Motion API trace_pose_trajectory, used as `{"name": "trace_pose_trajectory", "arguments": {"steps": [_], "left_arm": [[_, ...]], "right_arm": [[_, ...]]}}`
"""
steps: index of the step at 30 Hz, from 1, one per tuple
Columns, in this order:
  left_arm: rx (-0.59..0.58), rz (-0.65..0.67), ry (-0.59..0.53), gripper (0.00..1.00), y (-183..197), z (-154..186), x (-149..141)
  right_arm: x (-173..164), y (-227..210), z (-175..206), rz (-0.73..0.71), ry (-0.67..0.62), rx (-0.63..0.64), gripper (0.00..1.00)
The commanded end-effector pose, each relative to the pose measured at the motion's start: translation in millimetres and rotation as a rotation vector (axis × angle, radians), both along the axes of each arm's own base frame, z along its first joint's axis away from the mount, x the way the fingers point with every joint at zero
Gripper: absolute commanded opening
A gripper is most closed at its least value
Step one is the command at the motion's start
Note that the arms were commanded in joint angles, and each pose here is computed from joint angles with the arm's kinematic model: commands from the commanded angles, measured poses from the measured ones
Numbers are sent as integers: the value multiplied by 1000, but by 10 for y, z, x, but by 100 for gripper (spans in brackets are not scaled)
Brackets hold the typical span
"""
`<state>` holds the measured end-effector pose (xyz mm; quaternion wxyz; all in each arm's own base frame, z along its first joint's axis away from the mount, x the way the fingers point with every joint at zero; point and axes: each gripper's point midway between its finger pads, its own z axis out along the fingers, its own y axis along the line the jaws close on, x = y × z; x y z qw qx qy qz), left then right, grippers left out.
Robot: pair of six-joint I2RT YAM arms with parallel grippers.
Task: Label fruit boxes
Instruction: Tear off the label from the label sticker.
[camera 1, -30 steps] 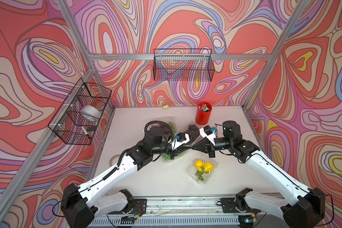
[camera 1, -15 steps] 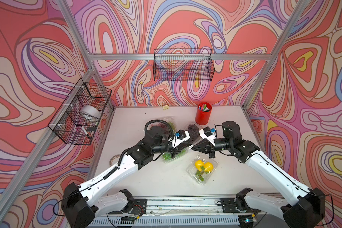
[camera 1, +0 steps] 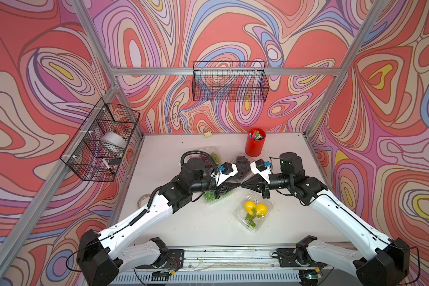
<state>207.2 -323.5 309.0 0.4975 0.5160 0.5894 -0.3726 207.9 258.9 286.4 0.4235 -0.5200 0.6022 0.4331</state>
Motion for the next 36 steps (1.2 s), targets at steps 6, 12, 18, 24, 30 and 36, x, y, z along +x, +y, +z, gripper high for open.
{"name": "trace_pose_trajectory", "arguments": {"steps": [6, 12, 18, 24, 30, 36], "left_arm": [[32, -52, 16, 30, -40, -38, -62], [23, -52, 24, 23, -70, -10, -36], [-11, -60, 25, 30, -76, 50, -60], [-11, -54, 33, 24, -75, 33, -53], [-13, -47, 34, 17, -74, 49, -39], [-20, -41, 37, 23, -70, 67, -38]], "right_arm": [[-45, -10, 146, 5, -66, 33, 0], [-66, -13, 129, 12, -66, 34, 0], [-68, -19, 96, 10, -61, 21, 0], [-66, -17, 83, 13, -57, 19, 0], [-73, -15, 76, 17, -54, 18, 0], [-81, -21, 56, 18, -48, 11, 0]]}}
